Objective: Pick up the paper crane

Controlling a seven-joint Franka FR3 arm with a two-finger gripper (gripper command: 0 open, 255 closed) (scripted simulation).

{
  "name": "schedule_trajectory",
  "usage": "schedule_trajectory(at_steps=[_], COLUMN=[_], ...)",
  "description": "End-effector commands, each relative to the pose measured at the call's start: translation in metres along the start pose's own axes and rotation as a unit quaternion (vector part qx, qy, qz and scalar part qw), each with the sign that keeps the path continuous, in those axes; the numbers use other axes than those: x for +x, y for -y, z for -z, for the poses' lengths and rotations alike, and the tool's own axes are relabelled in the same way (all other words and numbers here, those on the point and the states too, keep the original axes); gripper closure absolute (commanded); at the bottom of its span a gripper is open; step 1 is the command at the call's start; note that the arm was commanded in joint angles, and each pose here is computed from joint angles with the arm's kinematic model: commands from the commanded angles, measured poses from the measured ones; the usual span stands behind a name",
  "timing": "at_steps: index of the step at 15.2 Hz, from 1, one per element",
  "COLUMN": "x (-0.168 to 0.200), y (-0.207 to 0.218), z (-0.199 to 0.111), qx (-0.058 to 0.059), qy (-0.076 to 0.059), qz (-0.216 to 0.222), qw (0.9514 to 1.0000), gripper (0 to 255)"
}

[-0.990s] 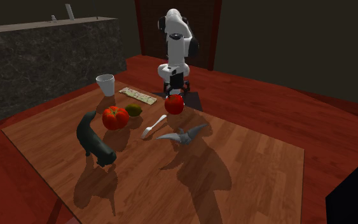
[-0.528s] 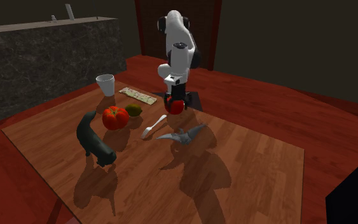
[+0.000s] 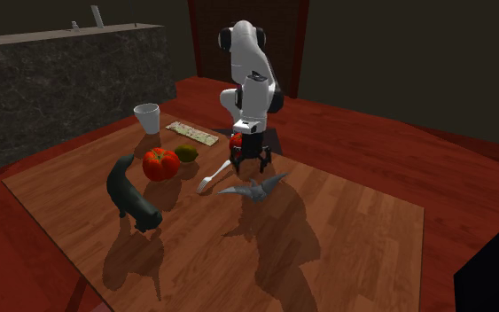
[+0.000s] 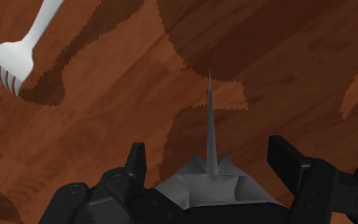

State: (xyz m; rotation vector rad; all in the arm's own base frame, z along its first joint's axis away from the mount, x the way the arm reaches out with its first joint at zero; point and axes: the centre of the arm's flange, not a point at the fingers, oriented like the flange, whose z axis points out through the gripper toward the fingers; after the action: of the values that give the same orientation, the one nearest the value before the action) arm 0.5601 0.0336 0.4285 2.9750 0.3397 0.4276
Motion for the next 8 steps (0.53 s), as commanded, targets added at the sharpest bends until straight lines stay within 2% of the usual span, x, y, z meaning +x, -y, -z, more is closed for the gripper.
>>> schedule_trajectory(at_steps=[1, 8], x=[0.006, -0.003], y=[0.003, 0.008], z=[-0.008, -0.041], qx=[-0.003, -0.003], qy=[-0.007, -0.007], qz=[0.005, 0.005], qw=[1.0000, 1.0000], gripper=[0, 0])
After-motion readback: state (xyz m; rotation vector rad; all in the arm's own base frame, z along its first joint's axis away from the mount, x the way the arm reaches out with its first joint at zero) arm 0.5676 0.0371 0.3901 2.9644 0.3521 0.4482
